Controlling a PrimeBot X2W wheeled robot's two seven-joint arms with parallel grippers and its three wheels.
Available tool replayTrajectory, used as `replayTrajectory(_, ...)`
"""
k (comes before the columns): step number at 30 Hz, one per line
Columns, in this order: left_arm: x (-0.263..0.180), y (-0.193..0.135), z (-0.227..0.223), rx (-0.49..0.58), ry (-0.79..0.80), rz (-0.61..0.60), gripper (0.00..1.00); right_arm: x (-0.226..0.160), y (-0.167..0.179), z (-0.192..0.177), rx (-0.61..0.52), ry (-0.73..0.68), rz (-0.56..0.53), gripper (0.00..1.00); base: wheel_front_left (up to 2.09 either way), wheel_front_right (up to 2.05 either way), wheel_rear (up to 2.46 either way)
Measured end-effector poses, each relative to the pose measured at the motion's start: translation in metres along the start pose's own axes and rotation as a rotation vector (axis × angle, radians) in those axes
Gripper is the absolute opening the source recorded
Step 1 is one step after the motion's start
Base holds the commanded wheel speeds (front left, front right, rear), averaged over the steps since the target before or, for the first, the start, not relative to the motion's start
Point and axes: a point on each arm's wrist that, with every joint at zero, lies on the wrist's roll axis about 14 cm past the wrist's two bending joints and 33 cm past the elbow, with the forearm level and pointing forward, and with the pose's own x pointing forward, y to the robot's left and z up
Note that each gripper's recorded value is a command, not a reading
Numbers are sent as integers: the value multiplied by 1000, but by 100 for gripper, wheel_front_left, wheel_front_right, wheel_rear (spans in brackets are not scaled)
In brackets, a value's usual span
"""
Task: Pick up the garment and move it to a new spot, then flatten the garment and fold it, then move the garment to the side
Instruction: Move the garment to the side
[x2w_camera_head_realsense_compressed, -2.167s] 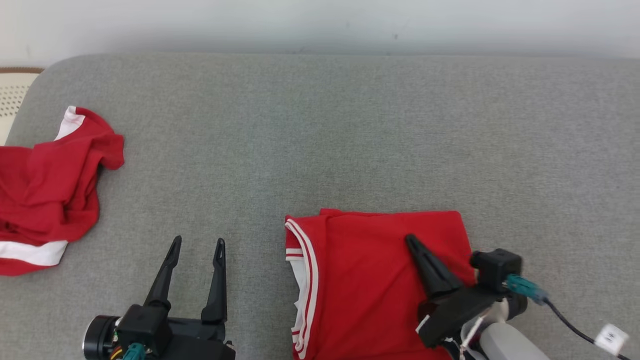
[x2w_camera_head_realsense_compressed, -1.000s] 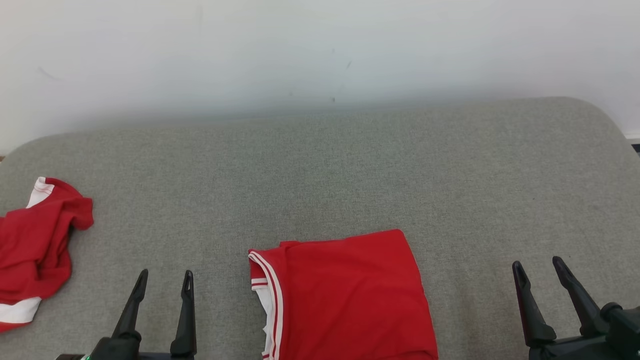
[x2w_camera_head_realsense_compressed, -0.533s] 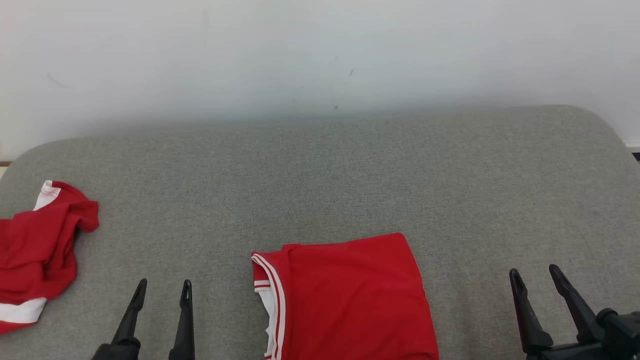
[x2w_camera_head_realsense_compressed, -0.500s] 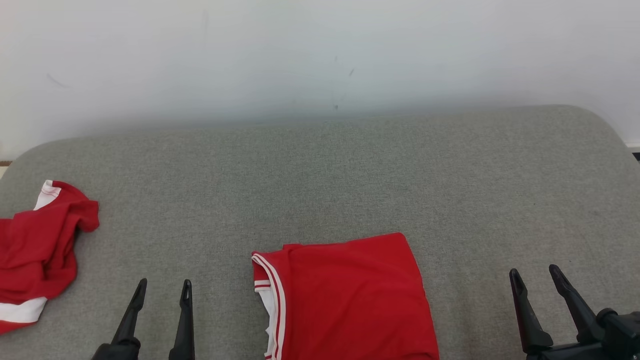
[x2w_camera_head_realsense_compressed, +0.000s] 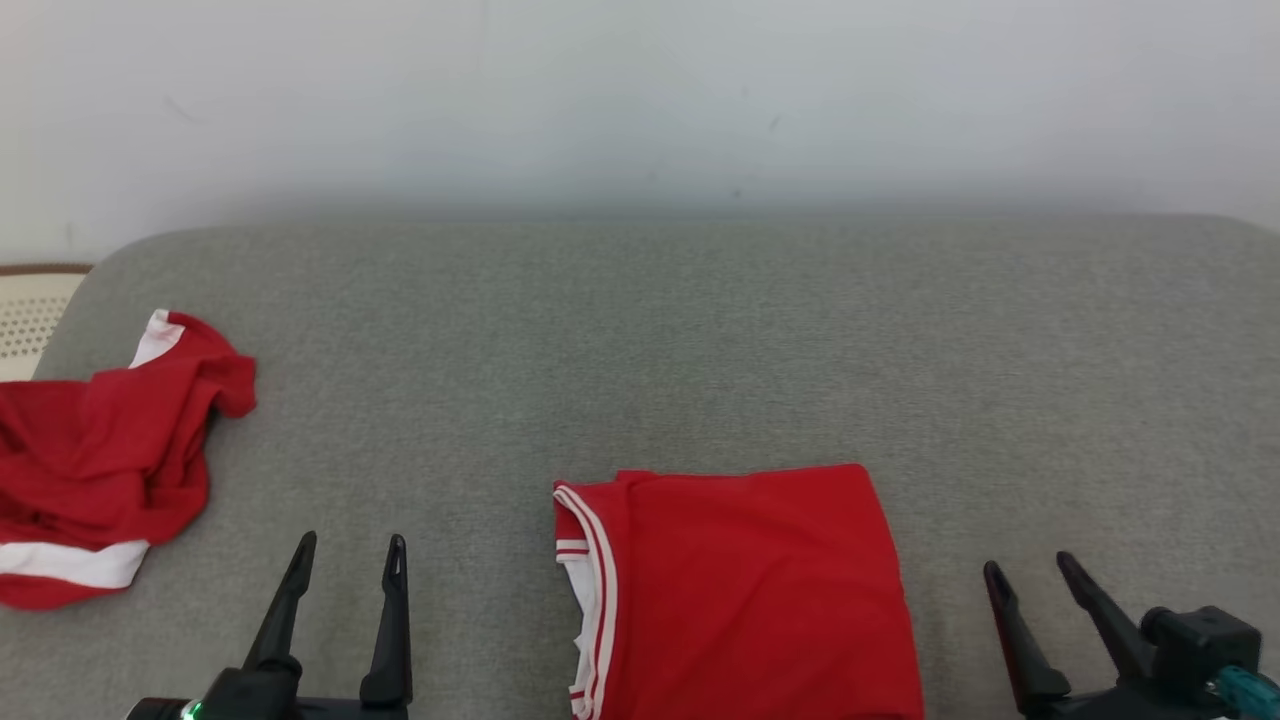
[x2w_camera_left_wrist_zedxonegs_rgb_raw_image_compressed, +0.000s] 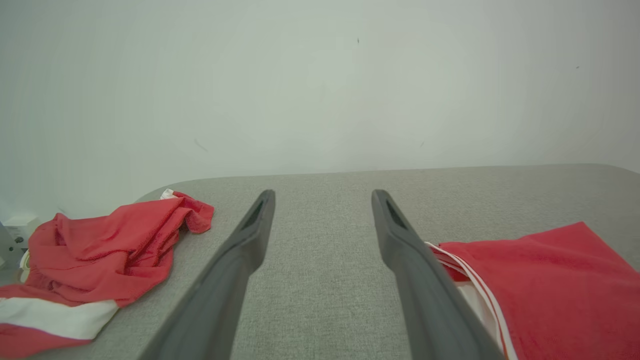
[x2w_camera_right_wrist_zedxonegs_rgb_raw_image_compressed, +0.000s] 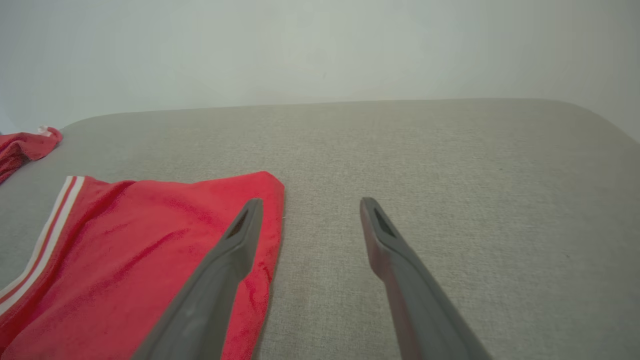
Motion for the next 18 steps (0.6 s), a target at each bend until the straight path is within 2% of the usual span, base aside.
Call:
replayTrajectory(8, -1, 8, -12, -3, 25, 34, 100, 29, 16, -53, 50, 158, 92, 100, 0, 0, 0)
replayTrajectory(13, 2, 10, -20, -2, 42, 43, 100, 42, 18, -85, 79, 263, 112, 100, 0, 0, 0)
replayTrajectory(18, 4, 15, -27, 4, 57, 58, 100, 54, 31, -100, 101, 315, 160, 100, 0, 0, 0)
